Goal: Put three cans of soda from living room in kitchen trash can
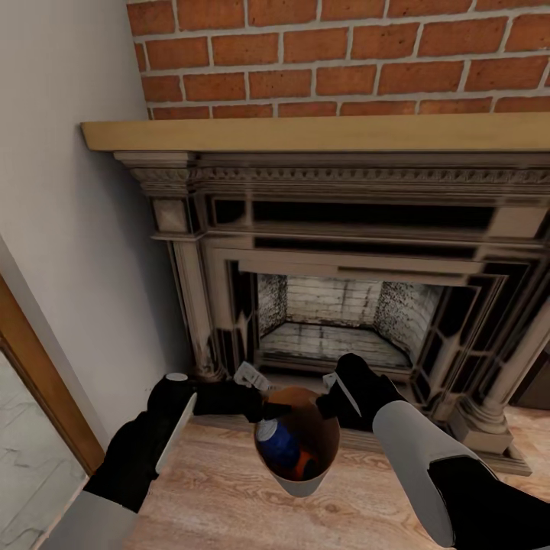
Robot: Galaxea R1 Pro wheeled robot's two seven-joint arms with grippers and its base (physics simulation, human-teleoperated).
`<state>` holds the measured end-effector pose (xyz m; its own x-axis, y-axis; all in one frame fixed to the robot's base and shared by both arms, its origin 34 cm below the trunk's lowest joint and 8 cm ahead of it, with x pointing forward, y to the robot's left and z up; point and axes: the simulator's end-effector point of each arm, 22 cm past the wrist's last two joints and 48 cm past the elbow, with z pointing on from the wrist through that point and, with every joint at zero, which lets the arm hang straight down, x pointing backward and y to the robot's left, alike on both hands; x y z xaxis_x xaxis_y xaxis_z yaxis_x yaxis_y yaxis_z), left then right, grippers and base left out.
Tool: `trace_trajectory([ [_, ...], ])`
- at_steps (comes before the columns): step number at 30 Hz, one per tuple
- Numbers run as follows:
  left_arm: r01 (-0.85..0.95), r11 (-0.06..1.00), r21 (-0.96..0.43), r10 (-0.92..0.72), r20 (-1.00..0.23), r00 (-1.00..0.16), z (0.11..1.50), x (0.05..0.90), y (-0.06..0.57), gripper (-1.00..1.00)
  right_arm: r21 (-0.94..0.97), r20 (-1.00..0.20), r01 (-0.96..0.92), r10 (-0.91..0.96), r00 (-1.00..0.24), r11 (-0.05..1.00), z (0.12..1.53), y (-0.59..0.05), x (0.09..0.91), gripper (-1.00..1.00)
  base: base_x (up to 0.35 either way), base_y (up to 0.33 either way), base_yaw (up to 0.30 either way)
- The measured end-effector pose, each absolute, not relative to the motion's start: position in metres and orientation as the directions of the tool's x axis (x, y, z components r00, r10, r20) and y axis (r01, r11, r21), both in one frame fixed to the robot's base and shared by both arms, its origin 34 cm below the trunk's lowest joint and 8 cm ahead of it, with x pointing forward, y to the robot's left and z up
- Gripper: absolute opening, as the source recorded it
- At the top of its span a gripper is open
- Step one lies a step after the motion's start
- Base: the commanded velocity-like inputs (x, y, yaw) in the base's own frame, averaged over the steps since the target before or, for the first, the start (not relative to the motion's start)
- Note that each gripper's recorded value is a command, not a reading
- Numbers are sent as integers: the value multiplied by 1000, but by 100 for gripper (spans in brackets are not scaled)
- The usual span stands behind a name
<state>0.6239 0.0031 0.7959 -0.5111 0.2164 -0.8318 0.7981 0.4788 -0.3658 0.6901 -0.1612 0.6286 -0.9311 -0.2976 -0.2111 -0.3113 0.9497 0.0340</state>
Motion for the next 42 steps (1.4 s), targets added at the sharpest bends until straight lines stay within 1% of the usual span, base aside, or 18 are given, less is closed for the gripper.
trace_trajectory([
  [4,787,508,-351,233,-824,-517,785,621,25,100,31,-211,-311,-298,-931,950,628,-162,690,-100,0,0,0],
  [7,752,563,-342,212,-820,-531,777,627,53,100,30,-211,-312,-299,-931,950,628,-163,690,-100,0,0,0],
  [9,678,655,-335,160,-815,-557,764,639,92,100,32,-211,-310,-297,-931,950,628,-162,690,-100,0,0,0],
  [11,647,687,-329,142,-813,-565,754,640,105,100,34,-211,-310,-296,-932,950,628,-162,690,-100,0,0,0],
  [14,584,762,-280,121,-825,-553,736,644,131,100,34,-211,-309,-295,-932,950,628,-162,690,-100,0,0,0],
  [18,538,808,-241,116,-830,-545,730,649,148,100,31,-211,-309,-296,-932,951,628,-164,690,-100,0,0,0],
  [30,395,913,-99,127,-852,-508,701,654,196,100,33,-211,-296,-283,-936,955,628,-170,691,-100,0,0,0],
  [33,379,921,-85,127,-857,-500,697,653,200,100,37,-211,-288,-274,-938,957,628,-174,692,-100,0,0,0],
  [36,353,931,-90,113,-850,-515,681,649,210,100,42,-208,-255,-241,-948,966,627,-193,693,-100,0,0,0],
  [38,341,936,-90,104,-852,-513,678,649,215,100,-2,-203,-257,-252,-946,966,626,-209,694,-100,0,0,0],
  [42,322,943,-89,94,-855,-510,670,649,224,100,-25,-195,-227,-227,-954,974,625,-239,694,-100,0,0,0],
])
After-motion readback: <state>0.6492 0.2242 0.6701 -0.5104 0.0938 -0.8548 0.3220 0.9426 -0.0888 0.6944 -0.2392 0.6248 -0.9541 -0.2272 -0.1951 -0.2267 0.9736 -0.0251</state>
